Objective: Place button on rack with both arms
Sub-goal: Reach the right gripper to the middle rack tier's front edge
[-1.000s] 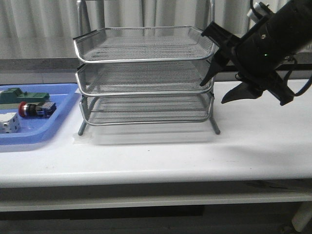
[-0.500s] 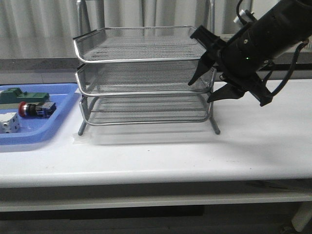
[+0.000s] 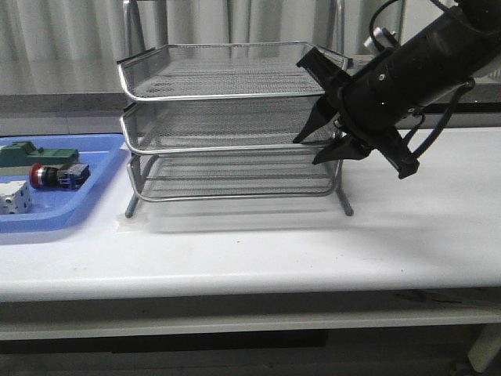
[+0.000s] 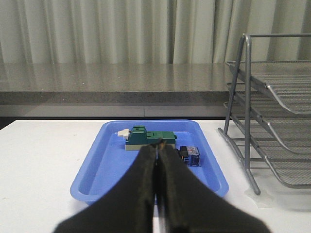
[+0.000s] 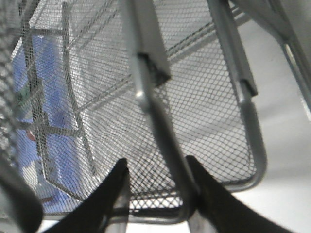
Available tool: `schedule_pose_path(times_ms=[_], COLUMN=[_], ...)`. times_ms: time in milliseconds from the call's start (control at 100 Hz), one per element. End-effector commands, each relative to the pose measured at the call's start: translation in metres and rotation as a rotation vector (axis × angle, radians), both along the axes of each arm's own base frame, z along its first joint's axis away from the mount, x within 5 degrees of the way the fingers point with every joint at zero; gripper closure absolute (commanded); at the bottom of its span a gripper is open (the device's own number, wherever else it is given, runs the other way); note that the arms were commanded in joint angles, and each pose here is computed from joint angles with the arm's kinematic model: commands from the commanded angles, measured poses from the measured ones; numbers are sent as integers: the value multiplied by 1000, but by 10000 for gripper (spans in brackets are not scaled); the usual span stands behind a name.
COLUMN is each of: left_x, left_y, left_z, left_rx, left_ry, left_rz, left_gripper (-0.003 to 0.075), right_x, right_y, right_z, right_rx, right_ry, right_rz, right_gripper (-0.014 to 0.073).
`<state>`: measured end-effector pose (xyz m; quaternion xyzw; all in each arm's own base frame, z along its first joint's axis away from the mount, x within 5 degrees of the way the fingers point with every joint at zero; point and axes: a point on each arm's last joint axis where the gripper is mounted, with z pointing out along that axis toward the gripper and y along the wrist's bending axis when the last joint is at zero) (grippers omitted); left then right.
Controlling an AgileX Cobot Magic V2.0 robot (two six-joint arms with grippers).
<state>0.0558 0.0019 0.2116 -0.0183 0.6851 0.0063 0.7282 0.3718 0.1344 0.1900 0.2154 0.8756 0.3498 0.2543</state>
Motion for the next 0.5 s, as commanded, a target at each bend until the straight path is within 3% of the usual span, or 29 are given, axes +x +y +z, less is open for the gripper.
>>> schedule_pose_path(times_ms=[0,150,490], left_x=[0,0,0], left_y=[0,0,0], left_z=[-10,-10,-10], left_rx=[-16,-16,-16], left_ry=[-62,-62,-62], left_rz=[-6,-6,-6], left_gripper=[741,741,741], right_x=[2,2,-3], right_y=[0,0,4], right_z=[29,29,27], right_rx=[24,24,19], right_ry=[-86,-85,-68], right_rz=[8,10,93], right_gripper=[420,469,474])
